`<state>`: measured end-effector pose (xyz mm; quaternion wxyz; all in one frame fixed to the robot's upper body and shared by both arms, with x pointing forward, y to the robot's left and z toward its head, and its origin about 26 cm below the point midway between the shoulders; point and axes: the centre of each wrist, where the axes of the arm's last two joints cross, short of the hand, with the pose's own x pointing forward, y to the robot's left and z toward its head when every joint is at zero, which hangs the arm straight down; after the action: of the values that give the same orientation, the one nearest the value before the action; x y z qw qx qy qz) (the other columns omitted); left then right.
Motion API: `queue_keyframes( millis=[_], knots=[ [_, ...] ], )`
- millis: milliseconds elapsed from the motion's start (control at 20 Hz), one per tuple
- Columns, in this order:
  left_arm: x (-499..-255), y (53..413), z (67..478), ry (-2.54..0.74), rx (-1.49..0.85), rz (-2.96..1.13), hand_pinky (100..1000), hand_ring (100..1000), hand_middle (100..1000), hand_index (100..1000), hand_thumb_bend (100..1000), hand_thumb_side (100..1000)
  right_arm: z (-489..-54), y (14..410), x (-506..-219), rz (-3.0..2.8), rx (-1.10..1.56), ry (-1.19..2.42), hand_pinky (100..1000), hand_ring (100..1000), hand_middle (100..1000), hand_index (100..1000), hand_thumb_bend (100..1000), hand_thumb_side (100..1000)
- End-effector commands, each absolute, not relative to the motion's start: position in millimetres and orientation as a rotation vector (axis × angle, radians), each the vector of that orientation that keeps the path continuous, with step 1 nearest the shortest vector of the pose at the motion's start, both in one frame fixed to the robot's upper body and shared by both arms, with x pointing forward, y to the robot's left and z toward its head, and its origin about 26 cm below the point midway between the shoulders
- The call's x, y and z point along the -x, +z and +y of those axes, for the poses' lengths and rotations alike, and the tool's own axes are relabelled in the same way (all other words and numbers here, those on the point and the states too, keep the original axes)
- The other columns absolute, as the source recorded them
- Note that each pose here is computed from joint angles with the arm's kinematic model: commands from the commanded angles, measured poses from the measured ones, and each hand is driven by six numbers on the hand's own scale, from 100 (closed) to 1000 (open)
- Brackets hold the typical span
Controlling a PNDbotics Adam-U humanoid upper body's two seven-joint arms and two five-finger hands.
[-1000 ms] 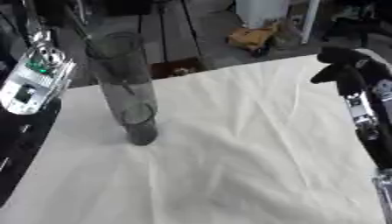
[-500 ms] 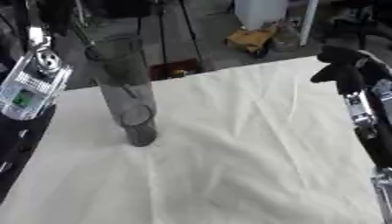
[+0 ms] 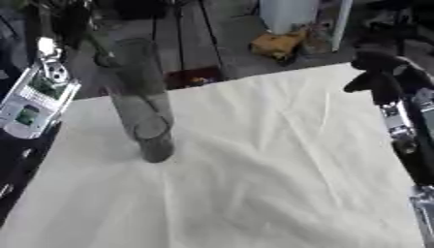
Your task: Arrange flowers into the vase.
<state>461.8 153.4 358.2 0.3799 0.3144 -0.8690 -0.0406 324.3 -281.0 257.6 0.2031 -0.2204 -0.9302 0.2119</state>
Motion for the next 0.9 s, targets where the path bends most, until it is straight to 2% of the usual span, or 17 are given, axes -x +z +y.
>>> queue_keyframes(
  millis=[50, 350, 900],
  knots=[
    [-459.1, 371.7, 164.4, -0.147, -0.866, -2.216, 386, 646, 670, 565, 100, 795, -283.1, 265.9, -319.9, -2.622, 0.649, 0.593, 683, 838, 532, 864, 162, 1000],
    [-457.6, 375.9, 163.9, -0.191, -0.886, -2.189, 390, 653, 677, 567, 100, 784, -283.4, 265.0, -320.2, -2.616, 0.649, 0.591, 683, 839, 532, 864, 165, 1000],
    [-456.2, 382.6, 162.2, -0.334, -0.9, -2.163, 451, 716, 752, 731, 100, 827, -283.8, 263.9, -319.4, -2.612, 0.643, 0.59, 684, 838, 529, 864, 162, 1000]
  ],
)
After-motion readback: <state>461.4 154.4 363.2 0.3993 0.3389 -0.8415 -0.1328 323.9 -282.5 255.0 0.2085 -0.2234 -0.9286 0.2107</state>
